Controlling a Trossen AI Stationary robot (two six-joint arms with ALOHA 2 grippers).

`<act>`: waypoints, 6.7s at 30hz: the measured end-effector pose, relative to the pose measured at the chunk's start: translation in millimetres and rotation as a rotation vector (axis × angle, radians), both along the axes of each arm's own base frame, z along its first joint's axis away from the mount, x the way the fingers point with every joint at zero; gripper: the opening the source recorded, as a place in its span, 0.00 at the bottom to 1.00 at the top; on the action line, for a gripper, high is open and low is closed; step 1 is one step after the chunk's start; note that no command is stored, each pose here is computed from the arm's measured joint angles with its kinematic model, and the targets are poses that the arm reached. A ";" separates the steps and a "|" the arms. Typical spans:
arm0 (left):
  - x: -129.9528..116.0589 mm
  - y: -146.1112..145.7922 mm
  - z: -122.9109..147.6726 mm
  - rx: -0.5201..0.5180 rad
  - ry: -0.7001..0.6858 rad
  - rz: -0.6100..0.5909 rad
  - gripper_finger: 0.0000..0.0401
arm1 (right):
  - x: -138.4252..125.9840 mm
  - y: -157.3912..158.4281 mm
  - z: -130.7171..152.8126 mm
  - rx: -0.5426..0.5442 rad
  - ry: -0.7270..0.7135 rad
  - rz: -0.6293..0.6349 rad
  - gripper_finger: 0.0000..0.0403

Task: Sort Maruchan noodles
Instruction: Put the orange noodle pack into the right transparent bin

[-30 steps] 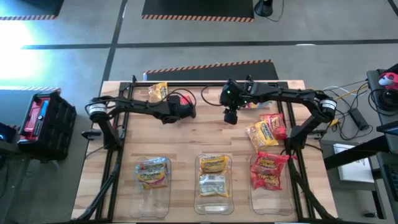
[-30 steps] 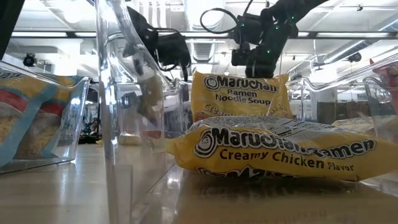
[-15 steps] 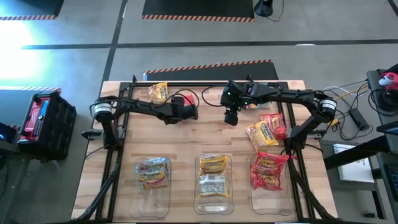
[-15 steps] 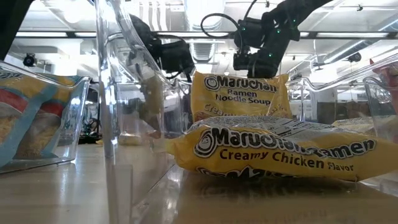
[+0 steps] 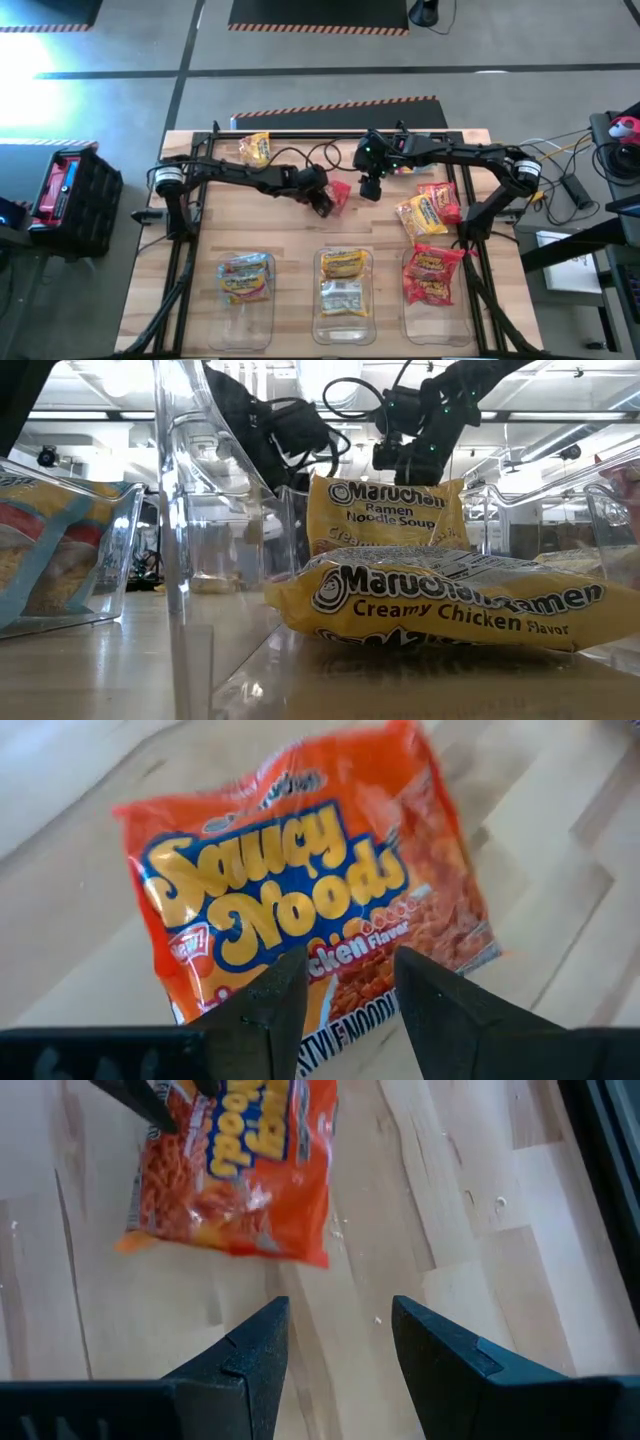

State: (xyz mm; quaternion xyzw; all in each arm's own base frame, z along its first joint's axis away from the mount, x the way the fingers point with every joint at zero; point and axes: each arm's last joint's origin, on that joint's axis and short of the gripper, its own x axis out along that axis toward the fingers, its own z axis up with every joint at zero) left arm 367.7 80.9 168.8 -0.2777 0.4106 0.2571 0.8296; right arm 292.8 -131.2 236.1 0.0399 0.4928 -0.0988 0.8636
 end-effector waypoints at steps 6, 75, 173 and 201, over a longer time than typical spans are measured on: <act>6.6 -2.5 23.1 -0.020 -0.061 0.043 0.33 | 0.4 -0.8 0.4 0.021 -0.015 -0.045 0.41; 21.0 -20.3 -43.7 -0.077 0.034 0.244 0.33 | -16.4 -52.5 -76.9 0.705 -0.322 -0.202 0.61; 11.4 -26.2 21.3 -0.155 -0.142 0.218 0.33 | 25.7 -15.9 -77.6 0.484 -0.244 -0.027 0.30; -46.0 -77.2 36.0 -0.163 -0.018 0.673 0.33 | -10.2 -4.0 -38.5 0.511 -0.103 0.066 0.25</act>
